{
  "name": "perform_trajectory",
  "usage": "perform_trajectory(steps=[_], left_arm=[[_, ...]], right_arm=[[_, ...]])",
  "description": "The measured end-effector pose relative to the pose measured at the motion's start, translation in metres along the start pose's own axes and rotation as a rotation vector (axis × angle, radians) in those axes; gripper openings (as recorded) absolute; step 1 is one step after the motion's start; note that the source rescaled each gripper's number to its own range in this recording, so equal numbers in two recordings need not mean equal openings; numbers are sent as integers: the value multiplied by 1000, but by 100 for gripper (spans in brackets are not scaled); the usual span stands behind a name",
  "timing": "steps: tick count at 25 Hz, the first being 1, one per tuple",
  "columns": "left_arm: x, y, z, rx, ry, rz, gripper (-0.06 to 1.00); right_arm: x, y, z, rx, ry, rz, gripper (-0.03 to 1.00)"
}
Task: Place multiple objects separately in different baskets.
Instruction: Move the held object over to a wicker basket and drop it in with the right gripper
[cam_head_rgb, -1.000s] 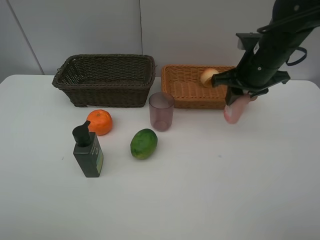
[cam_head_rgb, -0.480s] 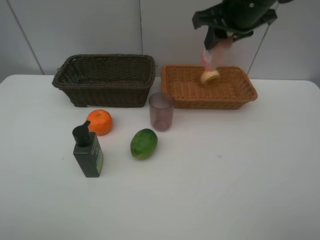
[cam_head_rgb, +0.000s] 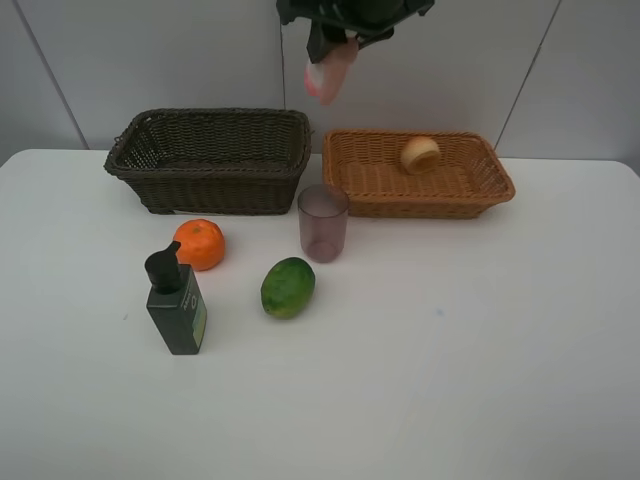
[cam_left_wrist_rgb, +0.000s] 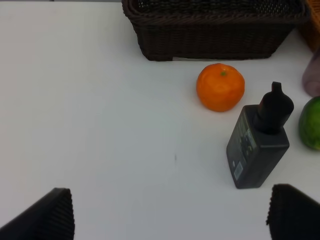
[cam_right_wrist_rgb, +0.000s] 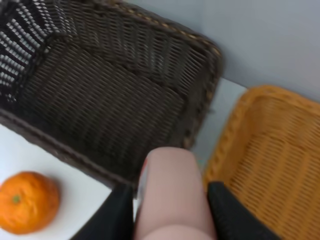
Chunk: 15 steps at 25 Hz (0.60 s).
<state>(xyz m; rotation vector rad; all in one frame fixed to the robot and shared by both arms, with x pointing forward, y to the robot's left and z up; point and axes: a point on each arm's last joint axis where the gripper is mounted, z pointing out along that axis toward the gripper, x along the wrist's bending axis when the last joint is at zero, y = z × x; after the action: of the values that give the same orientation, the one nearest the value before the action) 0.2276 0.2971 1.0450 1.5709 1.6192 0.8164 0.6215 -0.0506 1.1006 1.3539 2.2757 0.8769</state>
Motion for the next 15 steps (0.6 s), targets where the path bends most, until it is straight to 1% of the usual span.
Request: perform_trajectory(steps=[5, 9, 15], left_arm=[[0, 0, 0, 0, 0, 0, 100], [0, 0, 0, 0, 0, 0, 100], [0, 0, 0, 0, 0, 0, 100]], right_arm=[[20, 9, 41, -2, 33, -52, 1], [34, 11, 68, -10, 78, -73, 1], [46, 9, 103, -94, 106, -125, 1]])
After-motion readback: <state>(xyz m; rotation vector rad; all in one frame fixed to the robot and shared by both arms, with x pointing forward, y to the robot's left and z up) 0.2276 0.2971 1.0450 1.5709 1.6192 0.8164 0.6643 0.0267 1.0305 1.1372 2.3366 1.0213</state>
